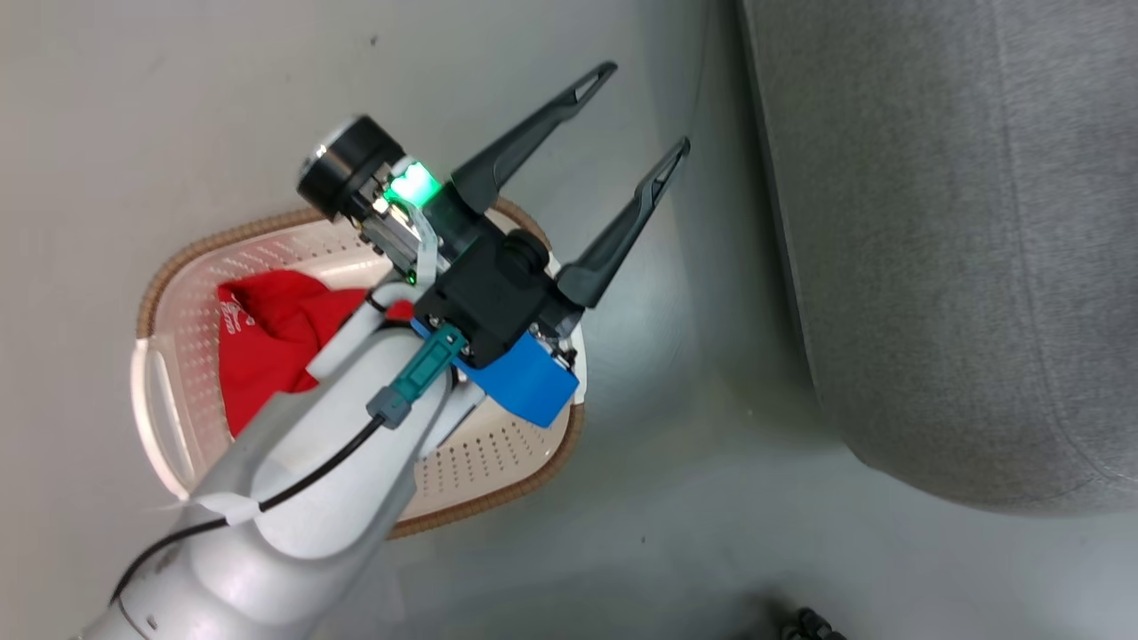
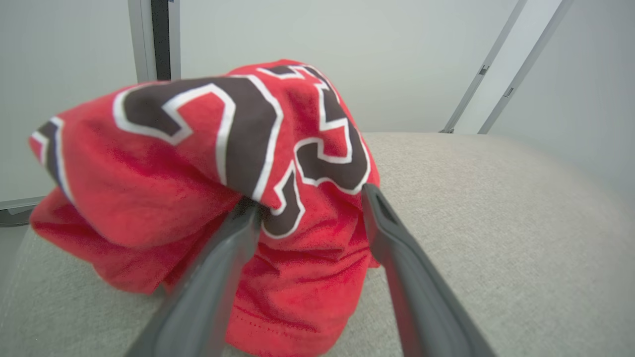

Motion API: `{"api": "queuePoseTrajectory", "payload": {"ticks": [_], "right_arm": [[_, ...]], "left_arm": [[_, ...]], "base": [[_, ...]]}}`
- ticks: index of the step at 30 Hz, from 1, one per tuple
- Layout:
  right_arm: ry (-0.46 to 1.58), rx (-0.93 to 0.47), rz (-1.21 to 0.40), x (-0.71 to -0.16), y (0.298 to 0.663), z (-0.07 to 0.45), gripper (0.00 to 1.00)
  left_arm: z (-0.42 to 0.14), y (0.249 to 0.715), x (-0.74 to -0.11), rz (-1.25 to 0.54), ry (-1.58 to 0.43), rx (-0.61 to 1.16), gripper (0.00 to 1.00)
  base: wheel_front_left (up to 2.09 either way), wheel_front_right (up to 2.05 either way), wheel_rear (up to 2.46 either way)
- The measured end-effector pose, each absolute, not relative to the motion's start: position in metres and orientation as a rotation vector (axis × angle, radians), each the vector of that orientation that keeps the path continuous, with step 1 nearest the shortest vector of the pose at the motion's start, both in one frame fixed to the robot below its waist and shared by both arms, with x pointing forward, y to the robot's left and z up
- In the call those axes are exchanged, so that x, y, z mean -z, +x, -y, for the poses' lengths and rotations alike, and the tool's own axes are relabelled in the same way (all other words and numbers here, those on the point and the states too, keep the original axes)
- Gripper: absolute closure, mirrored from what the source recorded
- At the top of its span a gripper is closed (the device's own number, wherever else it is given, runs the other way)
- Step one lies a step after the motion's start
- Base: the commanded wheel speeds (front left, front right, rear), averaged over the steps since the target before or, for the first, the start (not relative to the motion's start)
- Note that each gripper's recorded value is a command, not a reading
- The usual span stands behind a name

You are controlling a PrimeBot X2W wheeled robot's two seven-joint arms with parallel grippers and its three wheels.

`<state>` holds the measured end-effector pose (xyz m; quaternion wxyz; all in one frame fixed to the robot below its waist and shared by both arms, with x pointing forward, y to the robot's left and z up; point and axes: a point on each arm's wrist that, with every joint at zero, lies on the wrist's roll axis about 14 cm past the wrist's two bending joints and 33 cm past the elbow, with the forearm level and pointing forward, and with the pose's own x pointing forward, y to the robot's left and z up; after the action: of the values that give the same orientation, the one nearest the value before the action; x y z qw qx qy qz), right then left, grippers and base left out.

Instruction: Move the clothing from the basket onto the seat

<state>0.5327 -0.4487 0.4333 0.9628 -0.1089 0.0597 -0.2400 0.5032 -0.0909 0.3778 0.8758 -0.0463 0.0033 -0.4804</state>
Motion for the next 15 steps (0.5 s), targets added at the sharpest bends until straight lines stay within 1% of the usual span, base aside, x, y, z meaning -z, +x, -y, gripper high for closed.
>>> {"api": "queuePoseTrajectory", "payload": {"ticks": [4, 8, 12, 15], "right_arm": [[-0.248, 0.451, -0.141, -0.435, 0.501, 0.435, 0.00], [-0.255, 0.394, -0.132, -0.444, 0.477, 0.410, 0.00], [-0.235, 0.348, -0.061, -0.469, 0.464, 0.385, 0.00], [-0.213, 0.290, -0.002, -0.488, 0.460, 0.362, 0.00]], "left_arm": [[0.092, 0.493, -0.399, 0.000, -0.113, 0.992, 0.00], [0.088, 0.486, -0.425, 0.023, -0.118, 0.958, 0.00], [0.077, 0.480, -0.451, 0.049, -0.118, 0.905, 0.00], [0.065, 0.475, -0.468, 0.066, -0.115, 0.855, 0.00]], "base": [[0.00, 0.00, 0.00], [0.00, 0.00, 0.00], [0.00, 0.00, 0.00], [0.00, 0.00, 0.00]]}}
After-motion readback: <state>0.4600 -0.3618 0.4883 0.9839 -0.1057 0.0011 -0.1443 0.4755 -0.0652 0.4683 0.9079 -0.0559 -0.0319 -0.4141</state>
